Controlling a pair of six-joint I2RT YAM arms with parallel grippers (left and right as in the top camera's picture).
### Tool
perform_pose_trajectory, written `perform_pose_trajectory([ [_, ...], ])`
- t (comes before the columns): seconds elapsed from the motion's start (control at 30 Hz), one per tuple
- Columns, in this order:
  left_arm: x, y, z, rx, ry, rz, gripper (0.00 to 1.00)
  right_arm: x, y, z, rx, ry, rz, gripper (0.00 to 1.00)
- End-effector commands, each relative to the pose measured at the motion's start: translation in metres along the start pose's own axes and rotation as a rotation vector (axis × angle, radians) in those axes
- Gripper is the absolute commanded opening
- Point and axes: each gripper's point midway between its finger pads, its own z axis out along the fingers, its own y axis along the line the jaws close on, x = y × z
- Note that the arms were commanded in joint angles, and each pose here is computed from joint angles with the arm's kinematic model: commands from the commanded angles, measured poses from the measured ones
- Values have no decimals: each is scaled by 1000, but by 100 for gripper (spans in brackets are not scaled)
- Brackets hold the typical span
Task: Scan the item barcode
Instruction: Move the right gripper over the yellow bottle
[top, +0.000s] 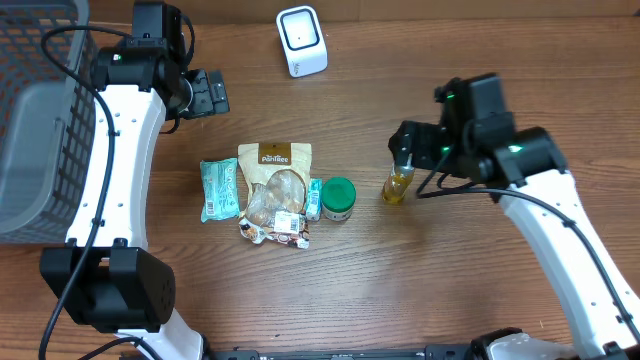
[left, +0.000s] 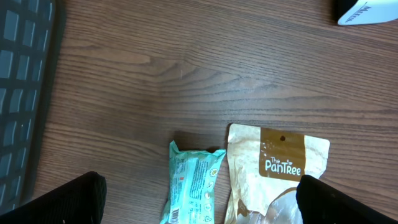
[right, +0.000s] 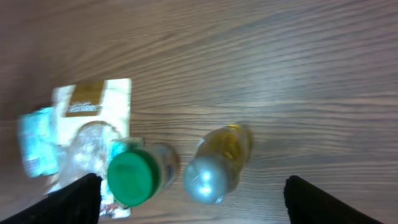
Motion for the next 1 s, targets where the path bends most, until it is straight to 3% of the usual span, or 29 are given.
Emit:
perform_pose_trajectory([
  [0.0,-3,-3,-6,9,-18,1,100,-12,-13,7,167,-59,25,93],
  [0.53,-3,-3,-6,9,-18,1,100,33,-10,62,234,156,25,95],
  [0.67,-3,-3,-6,9,-18,1,100,38,-11,67,247,173,17,91],
  [0.77,-3,-3,-6,9,-18,1,99,38,-11,67,244,170,17,78],
  [0.97,-3,-3,-6,9,-18,1,99,45,-15,66,264,202,16,77],
])
